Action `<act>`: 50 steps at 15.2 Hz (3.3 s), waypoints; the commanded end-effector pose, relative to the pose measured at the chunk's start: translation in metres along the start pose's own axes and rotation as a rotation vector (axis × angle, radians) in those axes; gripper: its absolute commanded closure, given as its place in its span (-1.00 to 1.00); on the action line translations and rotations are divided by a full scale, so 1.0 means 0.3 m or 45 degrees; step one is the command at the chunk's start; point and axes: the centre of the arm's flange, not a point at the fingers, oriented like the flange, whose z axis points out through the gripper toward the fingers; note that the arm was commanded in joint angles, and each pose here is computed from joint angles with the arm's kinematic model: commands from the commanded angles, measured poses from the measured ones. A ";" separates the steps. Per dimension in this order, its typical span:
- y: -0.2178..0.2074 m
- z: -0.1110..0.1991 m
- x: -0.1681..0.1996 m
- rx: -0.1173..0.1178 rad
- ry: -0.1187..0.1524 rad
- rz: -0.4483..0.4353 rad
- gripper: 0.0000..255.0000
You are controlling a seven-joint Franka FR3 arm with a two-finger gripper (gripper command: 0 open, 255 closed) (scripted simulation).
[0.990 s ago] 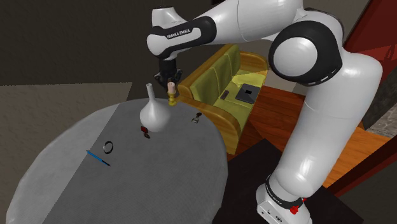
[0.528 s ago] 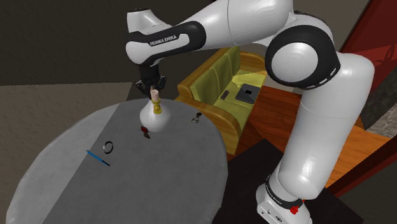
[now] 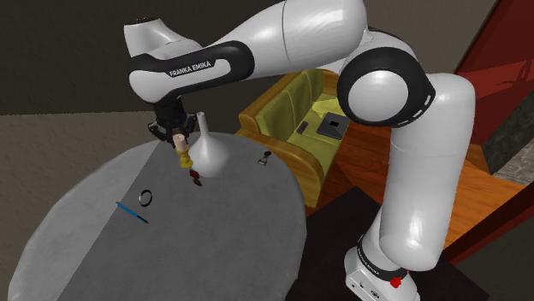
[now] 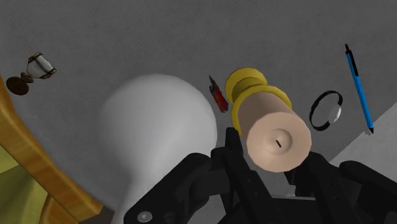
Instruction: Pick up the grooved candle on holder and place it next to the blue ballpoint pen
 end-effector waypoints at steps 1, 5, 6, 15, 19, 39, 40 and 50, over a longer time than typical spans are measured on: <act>-0.093 -0.004 -0.019 0.000 0.000 0.003 1.00; -0.263 -0.003 -0.062 0.000 0.000 0.003 1.00; -0.306 -0.003 -0.073 0.000 0.000 0.003 1.00; -0.568 0.052 -0.142 0.000 0.000 0.003 1.00; -0.566 0.122 -0.146 0.000 0.000 0.003 1.00; -0.556 0.473 -0.168 0.000 0.000 0.003 1.00; -0.555 0.491 -0.169 0.000 0.000 0.003 1.00; -0.551 0.616 -0.177 0.000 0.000 0.003 1.00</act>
